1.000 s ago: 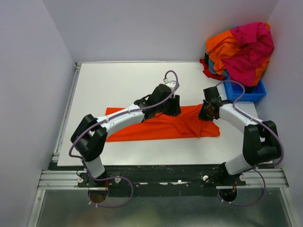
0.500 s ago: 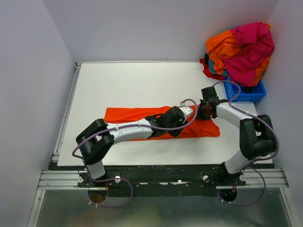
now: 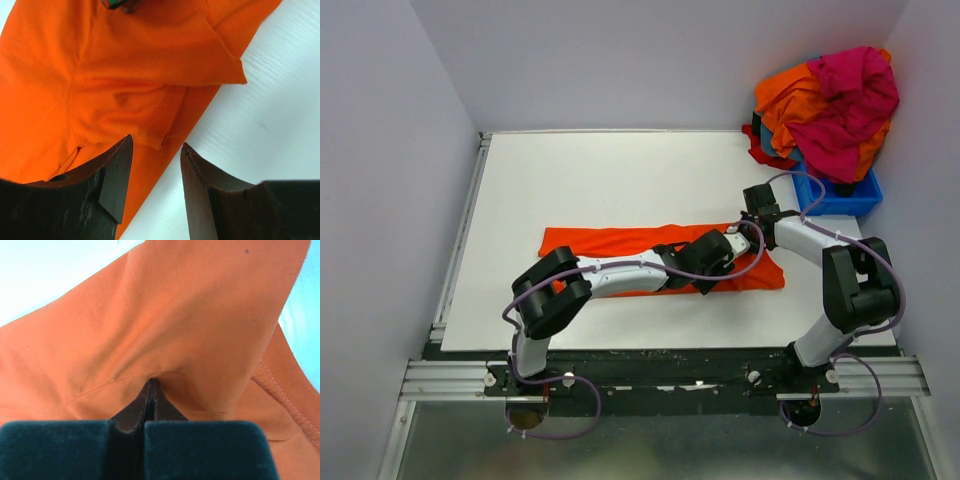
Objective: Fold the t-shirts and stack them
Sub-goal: Fold the other side of the tshirt into a rectangle
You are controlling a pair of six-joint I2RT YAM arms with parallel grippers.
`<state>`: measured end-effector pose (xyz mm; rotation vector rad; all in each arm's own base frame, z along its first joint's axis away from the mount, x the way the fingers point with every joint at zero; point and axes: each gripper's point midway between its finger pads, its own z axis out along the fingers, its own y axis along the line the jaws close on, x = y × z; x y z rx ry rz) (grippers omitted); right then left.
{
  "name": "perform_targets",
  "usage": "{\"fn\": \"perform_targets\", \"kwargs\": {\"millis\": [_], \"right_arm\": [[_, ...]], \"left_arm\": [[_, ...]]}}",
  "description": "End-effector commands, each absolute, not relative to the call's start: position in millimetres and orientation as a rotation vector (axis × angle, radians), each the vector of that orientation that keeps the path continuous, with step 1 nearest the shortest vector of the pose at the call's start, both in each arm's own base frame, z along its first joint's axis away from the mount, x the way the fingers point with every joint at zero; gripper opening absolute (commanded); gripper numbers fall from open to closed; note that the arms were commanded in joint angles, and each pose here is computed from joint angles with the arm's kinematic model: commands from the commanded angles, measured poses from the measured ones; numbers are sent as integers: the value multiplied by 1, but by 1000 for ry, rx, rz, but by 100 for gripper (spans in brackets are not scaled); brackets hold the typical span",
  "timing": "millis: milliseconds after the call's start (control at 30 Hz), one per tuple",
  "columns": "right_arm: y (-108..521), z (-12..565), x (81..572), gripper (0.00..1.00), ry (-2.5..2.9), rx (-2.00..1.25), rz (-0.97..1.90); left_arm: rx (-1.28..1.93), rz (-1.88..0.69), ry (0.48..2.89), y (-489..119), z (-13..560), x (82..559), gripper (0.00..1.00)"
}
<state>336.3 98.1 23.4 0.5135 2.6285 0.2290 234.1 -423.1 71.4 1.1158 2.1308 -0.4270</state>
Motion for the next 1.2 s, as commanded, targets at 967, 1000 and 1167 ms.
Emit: {"fn": "perform_targets", "kwargs": {"millis": [967, 1000, 1167], "right_arm": [[101, 25, 340, 1, 2615, 522, 251], [100, 24, 339, 1, 2618, 524, 245], [98, 22, 339, 1, 2627, 530, 229]], "left_arm": [[1090, -353, 2270, -383, 74, 240, 0], [1097, -351, 2279, -381, 73, 239, 0], [1085, -315, 2345, -364, 61, 238, 0]]}}
